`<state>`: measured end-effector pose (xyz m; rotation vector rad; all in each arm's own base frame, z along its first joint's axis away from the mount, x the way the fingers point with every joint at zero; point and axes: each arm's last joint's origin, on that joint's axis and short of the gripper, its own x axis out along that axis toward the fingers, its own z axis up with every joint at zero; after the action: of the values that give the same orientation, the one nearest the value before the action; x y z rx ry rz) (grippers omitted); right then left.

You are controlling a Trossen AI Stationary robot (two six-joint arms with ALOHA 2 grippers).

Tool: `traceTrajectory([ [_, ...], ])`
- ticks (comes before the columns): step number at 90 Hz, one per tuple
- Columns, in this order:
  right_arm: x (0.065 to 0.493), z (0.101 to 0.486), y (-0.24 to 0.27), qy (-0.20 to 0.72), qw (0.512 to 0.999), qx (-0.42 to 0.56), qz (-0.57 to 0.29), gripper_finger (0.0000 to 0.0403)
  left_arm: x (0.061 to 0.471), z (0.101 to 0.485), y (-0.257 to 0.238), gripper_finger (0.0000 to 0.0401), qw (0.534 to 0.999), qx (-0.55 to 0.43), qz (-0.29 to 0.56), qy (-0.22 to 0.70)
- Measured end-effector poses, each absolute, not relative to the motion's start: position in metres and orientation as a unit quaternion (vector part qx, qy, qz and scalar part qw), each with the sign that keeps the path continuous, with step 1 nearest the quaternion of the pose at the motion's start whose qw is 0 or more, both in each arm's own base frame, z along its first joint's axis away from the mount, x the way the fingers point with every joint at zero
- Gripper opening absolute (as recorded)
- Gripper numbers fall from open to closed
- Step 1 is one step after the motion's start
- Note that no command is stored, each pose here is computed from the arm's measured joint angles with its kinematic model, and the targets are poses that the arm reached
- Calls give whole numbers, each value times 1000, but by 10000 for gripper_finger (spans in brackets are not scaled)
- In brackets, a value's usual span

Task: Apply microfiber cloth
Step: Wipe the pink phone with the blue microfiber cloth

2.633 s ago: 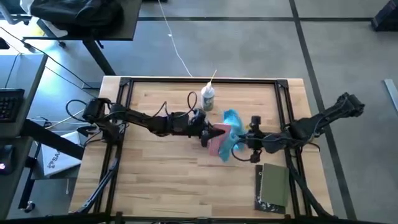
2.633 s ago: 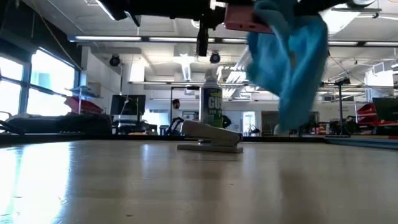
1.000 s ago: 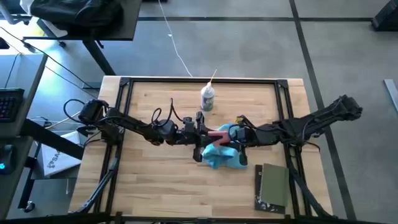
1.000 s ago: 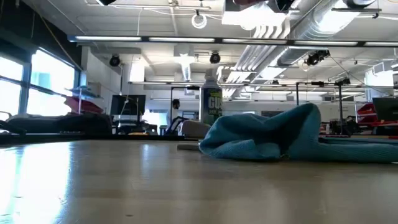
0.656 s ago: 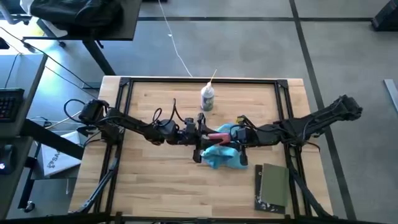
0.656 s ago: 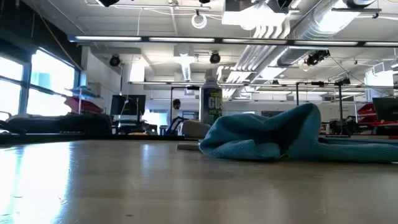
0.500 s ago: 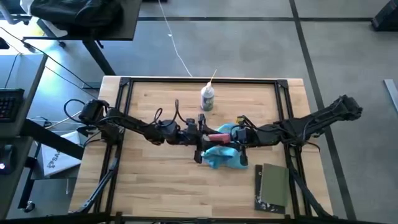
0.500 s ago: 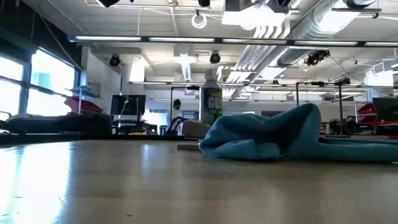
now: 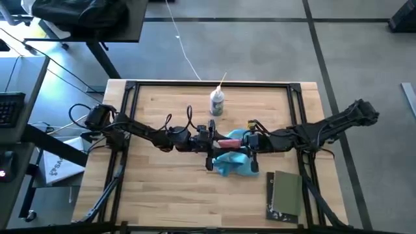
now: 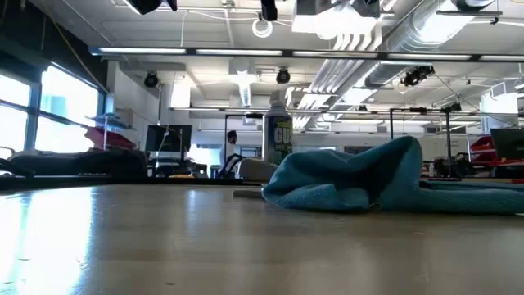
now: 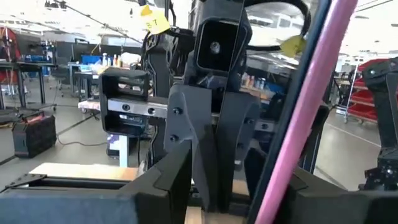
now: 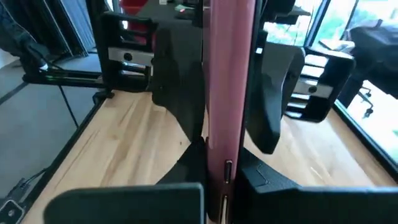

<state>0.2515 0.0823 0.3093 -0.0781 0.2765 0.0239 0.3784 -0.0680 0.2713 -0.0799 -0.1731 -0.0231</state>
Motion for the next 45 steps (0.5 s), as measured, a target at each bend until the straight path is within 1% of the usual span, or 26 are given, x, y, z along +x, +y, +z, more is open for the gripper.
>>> traceTrajectory([
  [5,251,309,82,140,989,-39,13,4,378,271,-68,111,995,-40,-7,-86],
  [11,251,308,82,143,989,-38,17,14,378,271,-68,93,995,-41,3,-86],
  [15,251,308,82,148,988,-35,16,21,378,271,-68,75,995,-41,5,-86],
  [23,250,306,82,156,987,-31,16,38,379,270,-68,26,995,-43,3,-86],
  [26,250,306,82,158,987,-31,16,44,379,271,-68,15,995,-45,3,-86],
  [36,249,304,82,172,984,-34,17,64,379,270,-67,14,995,-47,10,-85],
  [45,246,296,81,218,976,-29,12,77,379,269,-66,10,996,-43,21,-81],
])
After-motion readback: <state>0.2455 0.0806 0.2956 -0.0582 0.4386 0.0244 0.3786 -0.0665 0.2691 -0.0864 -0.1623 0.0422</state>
